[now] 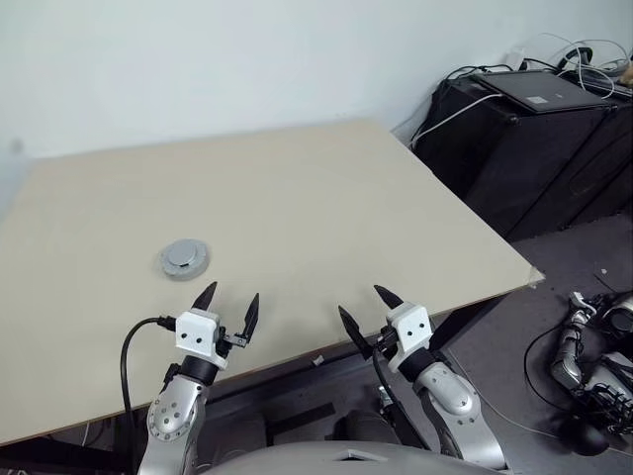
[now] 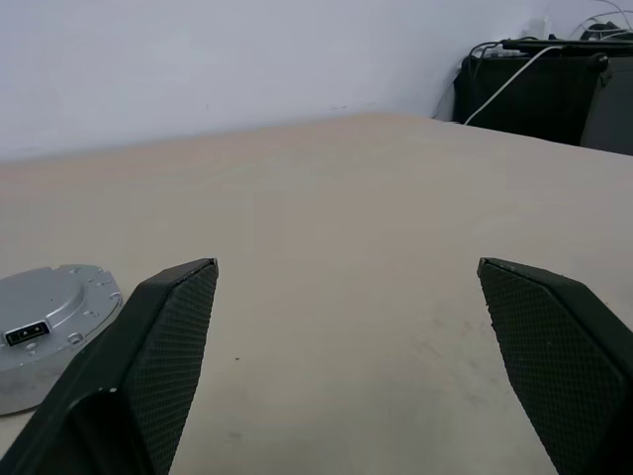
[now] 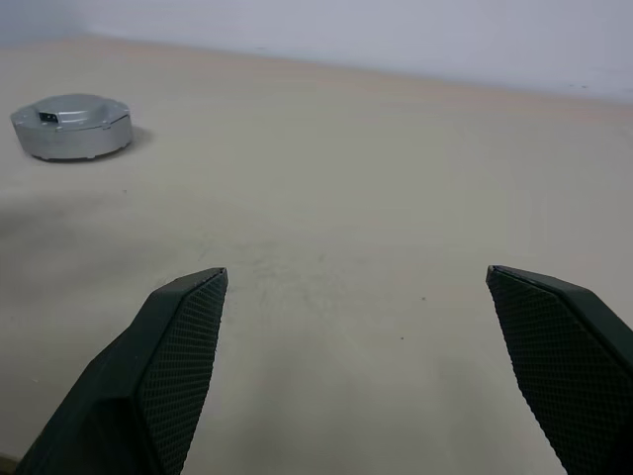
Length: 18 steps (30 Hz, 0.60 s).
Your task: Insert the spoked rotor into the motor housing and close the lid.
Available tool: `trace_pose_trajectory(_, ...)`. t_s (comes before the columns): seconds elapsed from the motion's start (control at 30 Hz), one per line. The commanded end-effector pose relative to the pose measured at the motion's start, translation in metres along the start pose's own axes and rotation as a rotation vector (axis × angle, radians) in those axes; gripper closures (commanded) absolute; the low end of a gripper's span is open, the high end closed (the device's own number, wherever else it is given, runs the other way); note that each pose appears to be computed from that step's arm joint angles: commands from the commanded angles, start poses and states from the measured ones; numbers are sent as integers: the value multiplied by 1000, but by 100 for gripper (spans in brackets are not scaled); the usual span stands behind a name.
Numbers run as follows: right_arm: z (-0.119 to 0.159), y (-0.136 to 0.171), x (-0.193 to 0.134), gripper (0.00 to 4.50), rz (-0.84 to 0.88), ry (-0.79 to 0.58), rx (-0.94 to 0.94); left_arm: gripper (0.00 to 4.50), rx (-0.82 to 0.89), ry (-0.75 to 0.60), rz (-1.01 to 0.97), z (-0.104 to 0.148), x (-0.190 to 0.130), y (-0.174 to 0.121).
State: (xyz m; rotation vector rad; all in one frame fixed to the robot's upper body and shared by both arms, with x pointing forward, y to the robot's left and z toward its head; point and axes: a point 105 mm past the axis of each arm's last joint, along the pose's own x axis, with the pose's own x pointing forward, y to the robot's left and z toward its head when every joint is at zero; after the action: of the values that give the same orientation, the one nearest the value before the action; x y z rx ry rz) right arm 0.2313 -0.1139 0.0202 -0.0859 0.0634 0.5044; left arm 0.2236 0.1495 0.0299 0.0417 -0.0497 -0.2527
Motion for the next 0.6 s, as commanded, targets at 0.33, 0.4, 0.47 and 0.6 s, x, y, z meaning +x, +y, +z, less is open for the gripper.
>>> trace_pose_trajectory(0.33,16,-2,6,0,10,-60,-17,5,5,-41,13,10,5,2)
trace_pose_trajectory(0.4,17,-1,7,0,11,-61,-17,5,6,-42,18,10,5,3)
trace_pose_trajectory(0.47,17,-1,7,0,11,-59,-15,5,8,-45,23,10,6,5)
trace_pose_trajectory(0.6,17,-1,7,0,13,-55,-14,5,12,-49,27,11,7,7)
